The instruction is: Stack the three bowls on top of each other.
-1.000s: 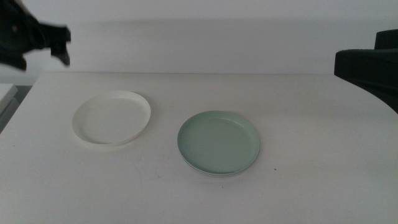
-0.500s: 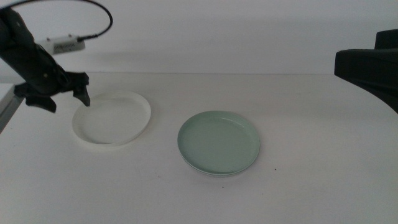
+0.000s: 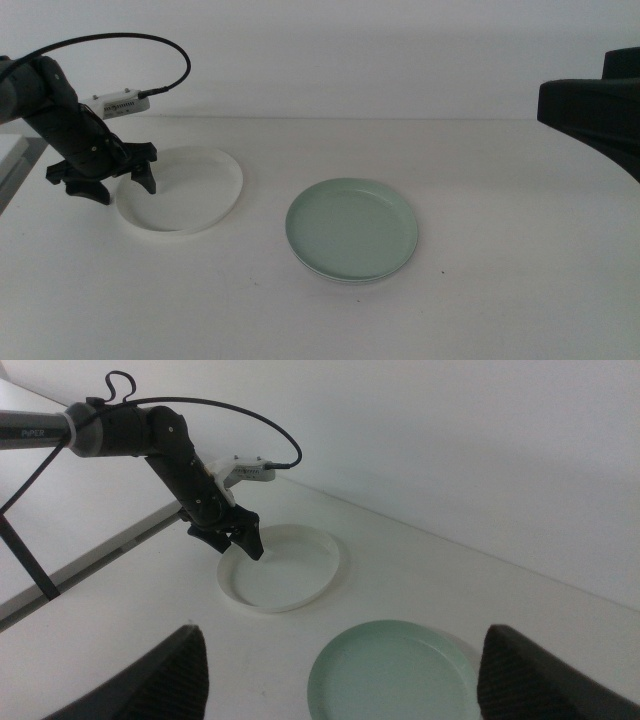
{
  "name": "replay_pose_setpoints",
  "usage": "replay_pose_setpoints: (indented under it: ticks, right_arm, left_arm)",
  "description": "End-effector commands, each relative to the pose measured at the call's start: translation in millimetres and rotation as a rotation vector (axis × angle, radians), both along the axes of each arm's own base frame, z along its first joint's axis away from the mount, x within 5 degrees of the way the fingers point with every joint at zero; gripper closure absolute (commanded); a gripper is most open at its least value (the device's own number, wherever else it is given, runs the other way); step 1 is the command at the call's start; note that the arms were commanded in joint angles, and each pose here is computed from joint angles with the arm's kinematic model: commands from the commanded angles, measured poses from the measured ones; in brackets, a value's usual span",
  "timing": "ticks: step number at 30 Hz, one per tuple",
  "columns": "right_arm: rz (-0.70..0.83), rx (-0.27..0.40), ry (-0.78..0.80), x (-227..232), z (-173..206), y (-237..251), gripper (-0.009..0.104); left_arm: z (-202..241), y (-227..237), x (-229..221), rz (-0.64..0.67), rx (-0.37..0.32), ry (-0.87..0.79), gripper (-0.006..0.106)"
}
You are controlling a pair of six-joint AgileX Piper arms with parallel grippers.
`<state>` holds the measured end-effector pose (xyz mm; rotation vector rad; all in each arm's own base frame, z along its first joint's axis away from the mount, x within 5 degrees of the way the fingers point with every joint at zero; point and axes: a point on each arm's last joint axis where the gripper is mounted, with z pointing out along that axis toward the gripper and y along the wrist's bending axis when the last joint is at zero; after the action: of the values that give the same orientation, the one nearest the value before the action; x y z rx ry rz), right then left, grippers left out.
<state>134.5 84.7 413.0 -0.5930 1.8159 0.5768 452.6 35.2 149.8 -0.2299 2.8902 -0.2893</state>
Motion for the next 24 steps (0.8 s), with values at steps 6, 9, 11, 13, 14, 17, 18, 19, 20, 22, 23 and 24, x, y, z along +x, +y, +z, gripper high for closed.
replay_pose_setpoints:
  ticks: [6, 9, 11, 13, 14, 17, 18, 19, 20, 22, 23, 24]
  right_arm:
    - [-0.004, 0.005, -0.006, -0.5, -0.9, -0.4, 0.002]
    - [-0.004, 0.005, -0.006, -0.5, -0.9, -0.4, 0.002]
    - [-0.004, 0.005, -0.006, -0.5, -0.9, -0.4, 0.002]
    - [-0.004, 0.005, -0.006, -0.5, -0.9, -0.4, 0.002]
    - [-0.004, 0.005, -0.006, -0.5, -0.9, -0.4, 0.002]
    - [-0.004, 0.005, -0.006, -0.5, -0.9, -0.4, 0.002]
    - [-0.004, 0.005, -0.006, -0.5, -0.9, -0.4, 0.002]
    - [-0.004, 0.005, -0.006, -0.5, -0.9, -0.4, 0.002]
    - [-0.004, 0.005, -0.006, -0.5, -0.9, -0.4, 0.002]
    - [-0.004, 0.005, -0.006, -0.5, -0.9, -0.4, 0.002]
    - [-0.004, 0.005, -0.006, -0.5, -0.9, -0.4, 0.002]
    - [-0.004, 0.005, -0.006, -0.5, -0.9, -0.4, 0.002]
  left_arm:
    - [-3.1, -0.5, 2.0, 0.030, -0.021, 0.002, 0.064]
    - [-3.0, -0.4, 2.7, 0.032, -0.019, -0.005, 0.093]
    - [-2.0, -0.1, 2.9, 0.025, -0.014, -0.004, 0.102]
    - [3.6, 1.1, 2.9, -0.008, 0.007, -0.008, 0.102]
    - [9.0, 1.7, 2.8, -0.015, 0.017, -0.016, 0.102]
    - [36.2, 3.7, -2.0, -0.035, 0.057, -0.053, 0.102]
    - [49.2, 3.6, -5.0, -0.038, 0.063, -0.072, 0.102]
    - [62.9, 2.9, -8.6, -0.040, 0.063, -0.090, 0.102]
    - [76.7, 0.8, -12.2, -0.037, 0.047, -0.114, 0.102]
    - [96.5, -5.7, -19.1, -0.039, 0.011, -0.153, 0.102]
    - [107.2, -11.4, -23.7, -0.043, -0.015, -0.176, 0.102]
    - [113.2, -18.4, -26.6, -0.052, -0.037, -0.190, 0.102]
